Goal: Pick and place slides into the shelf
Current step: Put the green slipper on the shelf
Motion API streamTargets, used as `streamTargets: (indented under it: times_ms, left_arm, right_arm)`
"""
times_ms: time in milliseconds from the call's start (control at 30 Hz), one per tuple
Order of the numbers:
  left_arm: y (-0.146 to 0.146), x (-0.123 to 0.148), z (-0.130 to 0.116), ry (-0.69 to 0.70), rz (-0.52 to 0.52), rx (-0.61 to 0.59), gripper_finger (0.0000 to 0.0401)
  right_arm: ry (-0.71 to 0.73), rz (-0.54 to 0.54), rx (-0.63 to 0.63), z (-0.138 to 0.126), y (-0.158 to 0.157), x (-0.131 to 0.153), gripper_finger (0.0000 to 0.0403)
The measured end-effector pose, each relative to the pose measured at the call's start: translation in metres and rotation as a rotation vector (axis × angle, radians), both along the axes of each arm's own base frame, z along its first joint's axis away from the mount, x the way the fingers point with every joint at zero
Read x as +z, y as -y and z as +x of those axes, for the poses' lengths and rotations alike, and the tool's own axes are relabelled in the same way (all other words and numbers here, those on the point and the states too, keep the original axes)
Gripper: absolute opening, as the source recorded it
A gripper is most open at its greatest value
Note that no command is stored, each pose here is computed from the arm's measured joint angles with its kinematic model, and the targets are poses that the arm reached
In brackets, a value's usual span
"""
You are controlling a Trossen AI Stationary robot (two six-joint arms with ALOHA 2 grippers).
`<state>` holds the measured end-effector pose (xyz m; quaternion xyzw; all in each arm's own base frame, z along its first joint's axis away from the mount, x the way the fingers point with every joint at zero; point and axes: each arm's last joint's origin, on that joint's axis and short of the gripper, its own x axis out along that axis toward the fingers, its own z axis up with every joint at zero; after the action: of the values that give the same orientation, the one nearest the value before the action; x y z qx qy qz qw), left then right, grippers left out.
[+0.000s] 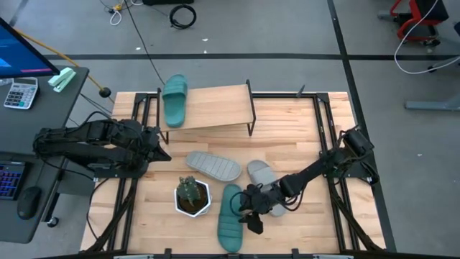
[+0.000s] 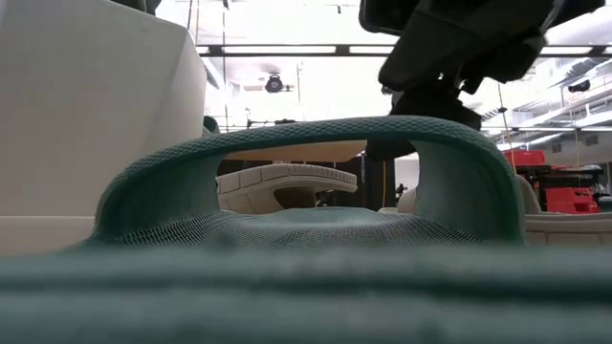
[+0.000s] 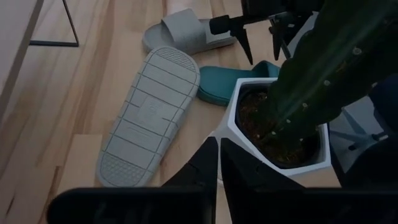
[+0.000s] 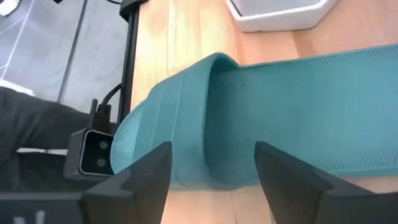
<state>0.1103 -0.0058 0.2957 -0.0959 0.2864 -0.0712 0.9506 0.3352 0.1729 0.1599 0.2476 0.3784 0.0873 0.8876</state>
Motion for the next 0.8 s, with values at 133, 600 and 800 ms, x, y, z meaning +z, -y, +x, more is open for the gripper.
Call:
streamTargets:
  times_ms: [133, 600, 800]
  left_arm:
    - [0.000, 0.000, 0.000, 0.000, 0.002, -0.001, 0.0012]
    - [0.000, 0.003, 0.002, 0.032, 0.000, -0.001, 0.0022]
    - [0.000, 0.003, 0.001, 0.032, 0.000, -0.002, 0.0005]
  right_arm:
    - [-0.001, 0.024, 0.030, 0.004, 0.006, 0.001, 0.0234]
    - [0.019, 0.088, 0.064, 0.021, 0.004, -0.005, 0.0235]
    - [0.031, 0.069, 0.119, 0.048, -0.011, -0.015, 0.0232]
